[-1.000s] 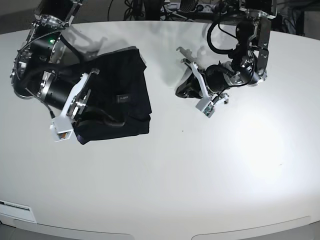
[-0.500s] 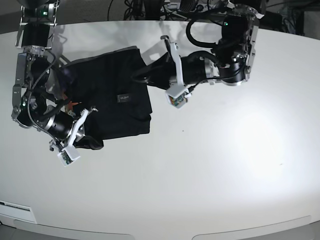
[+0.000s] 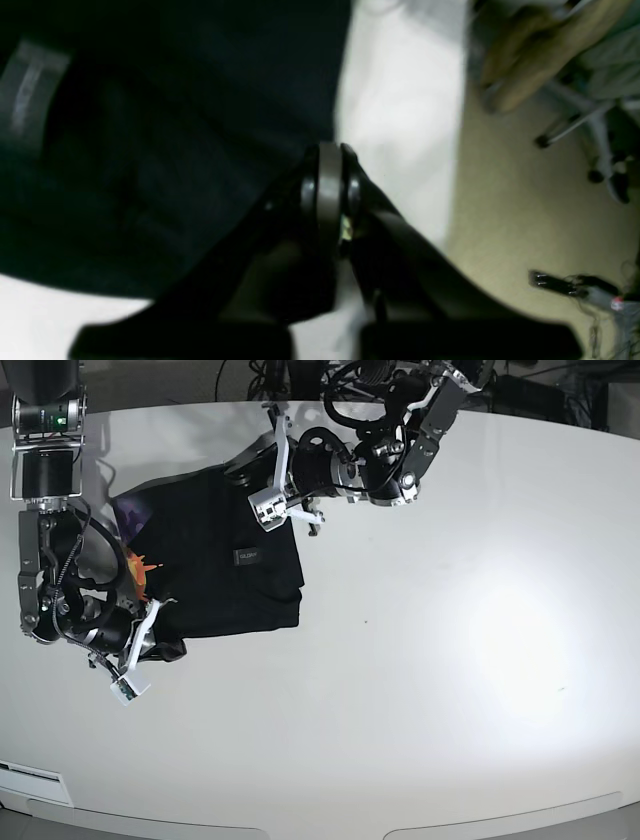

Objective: Fold the T-shirt properly
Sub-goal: 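Press the folded black shirt flat with both grippers, then push the folded shirt's edges square with both grippers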

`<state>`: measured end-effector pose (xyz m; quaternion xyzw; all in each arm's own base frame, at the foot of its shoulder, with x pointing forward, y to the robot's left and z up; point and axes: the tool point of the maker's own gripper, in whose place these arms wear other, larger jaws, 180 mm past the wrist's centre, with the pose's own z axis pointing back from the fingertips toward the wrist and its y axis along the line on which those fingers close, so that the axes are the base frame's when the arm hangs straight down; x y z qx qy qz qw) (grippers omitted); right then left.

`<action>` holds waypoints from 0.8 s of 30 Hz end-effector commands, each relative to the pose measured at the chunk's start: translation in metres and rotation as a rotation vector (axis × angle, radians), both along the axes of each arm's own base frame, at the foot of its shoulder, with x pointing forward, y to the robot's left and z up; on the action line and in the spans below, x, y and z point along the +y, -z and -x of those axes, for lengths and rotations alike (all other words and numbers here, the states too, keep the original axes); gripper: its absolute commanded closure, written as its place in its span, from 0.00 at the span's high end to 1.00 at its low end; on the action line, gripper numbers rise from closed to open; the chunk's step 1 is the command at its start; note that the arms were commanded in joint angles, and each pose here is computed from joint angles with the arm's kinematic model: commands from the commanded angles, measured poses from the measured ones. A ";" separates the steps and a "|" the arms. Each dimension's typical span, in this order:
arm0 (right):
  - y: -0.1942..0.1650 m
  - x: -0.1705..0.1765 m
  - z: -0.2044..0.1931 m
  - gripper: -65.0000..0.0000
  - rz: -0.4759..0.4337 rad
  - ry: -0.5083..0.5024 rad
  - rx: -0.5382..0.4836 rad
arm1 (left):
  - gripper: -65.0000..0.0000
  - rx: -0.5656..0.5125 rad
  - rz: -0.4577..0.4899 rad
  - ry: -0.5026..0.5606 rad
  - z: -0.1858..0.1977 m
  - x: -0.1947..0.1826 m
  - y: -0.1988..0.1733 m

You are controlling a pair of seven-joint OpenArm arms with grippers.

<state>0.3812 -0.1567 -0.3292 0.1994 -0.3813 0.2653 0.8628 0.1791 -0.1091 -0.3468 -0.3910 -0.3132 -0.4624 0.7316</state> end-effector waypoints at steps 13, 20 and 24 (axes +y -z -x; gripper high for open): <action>0.033 -0.036 0.085 0.00 -0.070 0.055 0.180 | 0.00 -0.069 -0.149 -0.122 -0.099 0.035 0.041; 0.032 -0.070 0.140 0.00 -0.170 0.243 0.187 | 0.00 -0.229 -0.150 -0.288 -0.172 0.064 0.032; 0.025 -0.069 0.155 0.00 -0.228 0.332 0.143 | 0.00 -0.268 -0.079 -0.310 -0.190 0.059 0.019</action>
